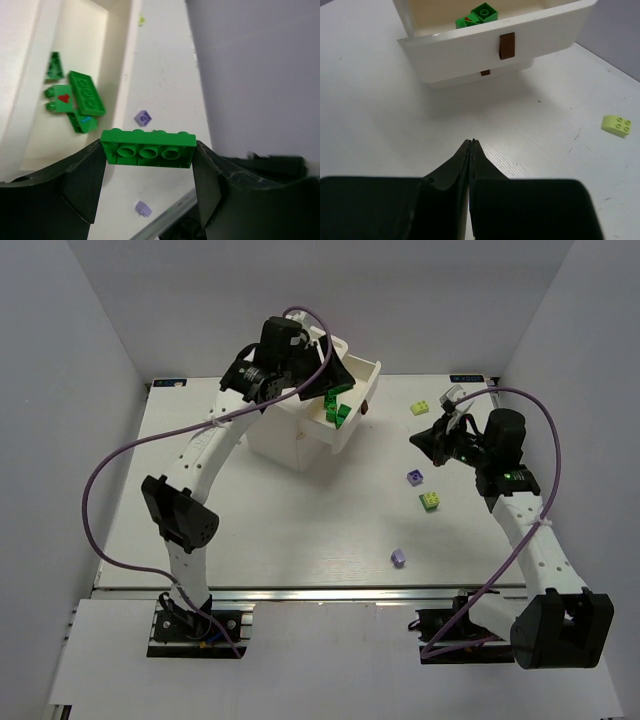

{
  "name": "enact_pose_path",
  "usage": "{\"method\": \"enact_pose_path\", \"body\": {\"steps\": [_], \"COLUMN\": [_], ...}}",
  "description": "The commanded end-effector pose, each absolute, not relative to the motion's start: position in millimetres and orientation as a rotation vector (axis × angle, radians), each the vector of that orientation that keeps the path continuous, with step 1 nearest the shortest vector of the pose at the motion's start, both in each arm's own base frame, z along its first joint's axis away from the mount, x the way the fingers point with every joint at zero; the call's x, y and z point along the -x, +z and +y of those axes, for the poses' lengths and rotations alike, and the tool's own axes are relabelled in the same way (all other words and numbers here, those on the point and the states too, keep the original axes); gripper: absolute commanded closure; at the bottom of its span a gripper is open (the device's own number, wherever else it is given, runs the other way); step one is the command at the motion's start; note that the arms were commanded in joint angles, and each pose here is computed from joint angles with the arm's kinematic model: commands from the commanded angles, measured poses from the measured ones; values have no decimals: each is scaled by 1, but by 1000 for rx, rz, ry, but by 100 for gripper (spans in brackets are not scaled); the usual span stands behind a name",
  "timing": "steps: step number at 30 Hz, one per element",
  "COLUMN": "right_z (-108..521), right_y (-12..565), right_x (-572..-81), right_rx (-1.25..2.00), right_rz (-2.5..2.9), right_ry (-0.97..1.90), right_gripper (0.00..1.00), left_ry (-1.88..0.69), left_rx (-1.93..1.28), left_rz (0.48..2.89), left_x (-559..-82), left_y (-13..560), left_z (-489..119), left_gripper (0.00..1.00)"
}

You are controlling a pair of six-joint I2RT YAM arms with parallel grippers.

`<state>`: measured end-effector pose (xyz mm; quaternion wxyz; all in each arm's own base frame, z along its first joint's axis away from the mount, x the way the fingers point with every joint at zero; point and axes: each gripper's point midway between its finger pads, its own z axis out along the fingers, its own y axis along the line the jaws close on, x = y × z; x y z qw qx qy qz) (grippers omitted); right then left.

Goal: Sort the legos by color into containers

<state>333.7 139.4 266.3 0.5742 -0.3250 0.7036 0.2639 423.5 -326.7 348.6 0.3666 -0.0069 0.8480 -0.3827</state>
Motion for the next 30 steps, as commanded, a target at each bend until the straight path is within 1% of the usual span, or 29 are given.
{"method": "enact_pose_path", "body": {"steps": [1,7,10,11,12,18,19,24,25,26,29,30], "right_z": [124,118,120,119,119,121,121,123,125,126,130,131], "right_y": [285,282,282,283,283,284,284,283,283,282,281,281], "right_x": [-336,-330,-328,-328,-328,-327,-326,-324,-322,-321,-318,-318], "right_rx": [677,644,645,644,644,651,653,668,680,696,722,728], "right_rz": [1648,1681,1685,1686,1686,1682,1681,1682,1682,1679,1680,1680], "right_ry": [529,520,532,531,531,544,550,563,575,579,613,617], "right_gripper": [100,100,100,100,100,100,100,100,100,91,74,66], "left_ry": [-781,-778,-786,-772,-770,-745,-747,-758,-771,-776,-802,-808], "left_rx": [125,126,127,139,140,141,139,138,134,132,116,116], "left_rz": [2172,2149,2167,2171,2176,2186,2189,2173,2158,2154,2136,2128], "left_x": [-438,-464,-466,-468,-468,-467,-467,-468,-468,-467,-463,-463], "left_y": [344,329,319,316,314,309,308,313,318,320,329,331], "left_z": [-301,-314,-322,-321,-321,-322,-322,-323,-324,-325,-330,-330], "left_gripper": [81,79,71,68,61,37,31,21,14,13,13,13]}}
